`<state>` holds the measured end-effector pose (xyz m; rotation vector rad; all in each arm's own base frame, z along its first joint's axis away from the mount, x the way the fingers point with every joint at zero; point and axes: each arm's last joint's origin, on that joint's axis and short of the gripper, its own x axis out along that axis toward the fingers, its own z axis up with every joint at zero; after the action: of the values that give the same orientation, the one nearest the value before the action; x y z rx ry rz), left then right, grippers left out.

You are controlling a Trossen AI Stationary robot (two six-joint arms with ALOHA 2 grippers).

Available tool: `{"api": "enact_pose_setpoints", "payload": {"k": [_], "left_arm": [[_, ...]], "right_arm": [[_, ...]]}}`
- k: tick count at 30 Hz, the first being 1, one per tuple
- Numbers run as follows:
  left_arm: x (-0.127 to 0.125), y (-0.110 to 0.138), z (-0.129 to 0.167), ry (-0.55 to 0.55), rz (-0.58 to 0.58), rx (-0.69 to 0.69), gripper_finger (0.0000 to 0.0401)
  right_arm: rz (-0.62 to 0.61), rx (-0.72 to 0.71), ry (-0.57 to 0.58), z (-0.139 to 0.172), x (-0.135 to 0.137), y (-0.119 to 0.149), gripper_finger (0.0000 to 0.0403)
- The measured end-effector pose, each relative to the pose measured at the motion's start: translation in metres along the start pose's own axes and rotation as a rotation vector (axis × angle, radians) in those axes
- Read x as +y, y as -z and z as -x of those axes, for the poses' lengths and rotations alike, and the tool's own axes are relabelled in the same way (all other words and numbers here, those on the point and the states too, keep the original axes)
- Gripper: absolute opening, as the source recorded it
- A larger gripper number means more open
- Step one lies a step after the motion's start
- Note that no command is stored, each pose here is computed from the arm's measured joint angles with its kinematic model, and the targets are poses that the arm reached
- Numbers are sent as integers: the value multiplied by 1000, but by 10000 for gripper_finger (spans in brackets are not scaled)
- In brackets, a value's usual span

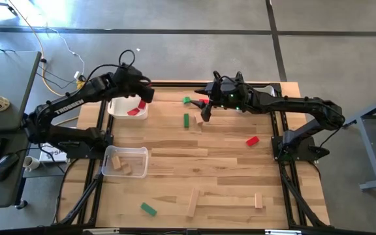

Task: Sort & place blocks by color
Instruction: Put the red square into the left white bin, then put the cream rectangle into the transparent bin

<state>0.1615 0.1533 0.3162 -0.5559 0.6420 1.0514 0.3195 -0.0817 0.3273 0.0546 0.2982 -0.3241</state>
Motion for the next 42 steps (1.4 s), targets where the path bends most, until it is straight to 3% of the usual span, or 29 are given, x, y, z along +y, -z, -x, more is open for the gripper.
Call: {"api": "enact_pose_setpoints", "payload": {"k": [15,29,34,42], "left_arm": [[13,17,-33,-267,-43,239,113],[21,25,-77,-330,-83,440,119],[21,26,-81,-338,-92,455,151],[22,27,-80,-356,-119,464,220]], "right_arm": [[-246,176,129,-4,-9,21,225],[-476,335,191,-31,-8,54,225],[-530,387,235,-44,-10,70,225],[-520,467,280,-68,-18,98,225]]}}
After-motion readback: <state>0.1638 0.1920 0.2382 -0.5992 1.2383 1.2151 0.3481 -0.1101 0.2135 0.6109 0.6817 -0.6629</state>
